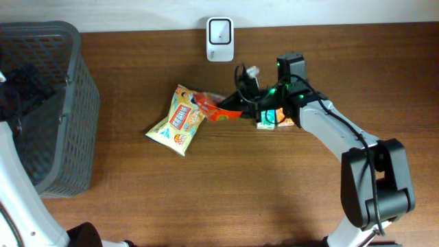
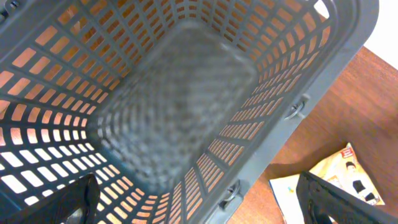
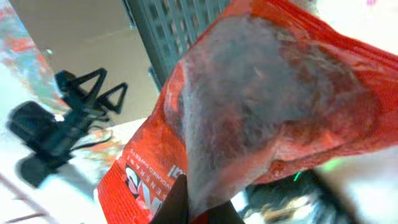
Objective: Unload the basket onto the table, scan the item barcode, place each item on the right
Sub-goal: 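Lift the red bag with the right gripper toward the white scanner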
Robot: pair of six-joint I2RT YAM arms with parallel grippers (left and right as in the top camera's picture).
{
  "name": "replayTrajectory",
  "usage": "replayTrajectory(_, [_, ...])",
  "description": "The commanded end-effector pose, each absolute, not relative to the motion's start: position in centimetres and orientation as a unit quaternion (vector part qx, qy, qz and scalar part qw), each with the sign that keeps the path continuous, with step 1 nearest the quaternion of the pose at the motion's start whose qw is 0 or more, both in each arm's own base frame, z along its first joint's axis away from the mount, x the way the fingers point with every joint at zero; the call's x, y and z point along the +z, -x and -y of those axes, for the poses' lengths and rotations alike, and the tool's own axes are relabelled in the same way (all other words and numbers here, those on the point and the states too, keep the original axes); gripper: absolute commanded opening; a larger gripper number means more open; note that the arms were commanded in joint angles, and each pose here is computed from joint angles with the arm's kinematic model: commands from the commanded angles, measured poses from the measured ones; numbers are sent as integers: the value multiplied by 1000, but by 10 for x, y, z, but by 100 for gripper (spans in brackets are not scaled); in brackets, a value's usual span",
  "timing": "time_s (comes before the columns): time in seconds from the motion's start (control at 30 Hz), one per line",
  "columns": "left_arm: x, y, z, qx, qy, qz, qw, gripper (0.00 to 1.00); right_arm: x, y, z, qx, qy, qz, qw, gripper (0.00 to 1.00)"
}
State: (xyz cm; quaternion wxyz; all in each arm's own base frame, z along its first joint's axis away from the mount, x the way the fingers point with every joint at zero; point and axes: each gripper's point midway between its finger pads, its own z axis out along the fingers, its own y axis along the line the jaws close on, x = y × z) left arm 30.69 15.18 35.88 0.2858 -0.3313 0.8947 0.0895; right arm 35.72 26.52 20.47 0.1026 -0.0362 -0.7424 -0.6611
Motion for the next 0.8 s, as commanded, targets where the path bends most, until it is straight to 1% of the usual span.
replayTrajectory(0.0, [363,-306,-152,89,335,-891,292,99,177,-384,-267,-588,-73,799,-106,4])
replayTrajectory(0.03, [363,-306,-152,89,335,-891,292,99,153,-391,-257,-535,-60,833,-128,4])
replayTrajectory(0.07, [363,-306,-152,89,335,-891,292,99,123,-401,-239,-454,-37,877,-152,4])
replayTrajectory(0.13, [363,-306,-152,89,335,-891,292,99,69,-415,-175,-236,11,953,-191,4])
replayTrajectory(0.17, [363,-306,-152,89,335,-891,292,99,62,-416,-161,-191,6,962,-197,4])
replayTrajectory(0.27, [363,-306,-152,89,335,-891,292,99,64,-409,-174,-206,-71,956,-198,4])
replayTrajectory(0.37, [363,-306,-152,89,335,-891,292,99,64,-401,-193,-189,-176,942,-214,4])
replayTrajectory(0.47, [363,-306,-152,89,335,-891,292,99,64,-390,-215,-183,-254,924,-219,4])
replayTrajectory(0.53, [363,-306,-152,89,335,-891,292,99,70,-390,-235,-190,-275,912,-238,4])
replayTrajectory(0.6, [363,-306,-152,89,335,-891,292,99,84,-403,-249,-199,-285,894,-282,4])
replayTrajectory(0.63, [363,-306,-152,89,335,-891,292,99,97,-418,-256,-207,-275,883,-319,4])
replayTrajectory(0.7, [363,-306,-152,89,335,-891,292,99,123,-452,-254,-176,-260,858,-405,4])
replayTrajectory(0.77, [363,-306,-152,89,335,-891,292,99,146,-473,-252,-156,-244,837,-464,4])
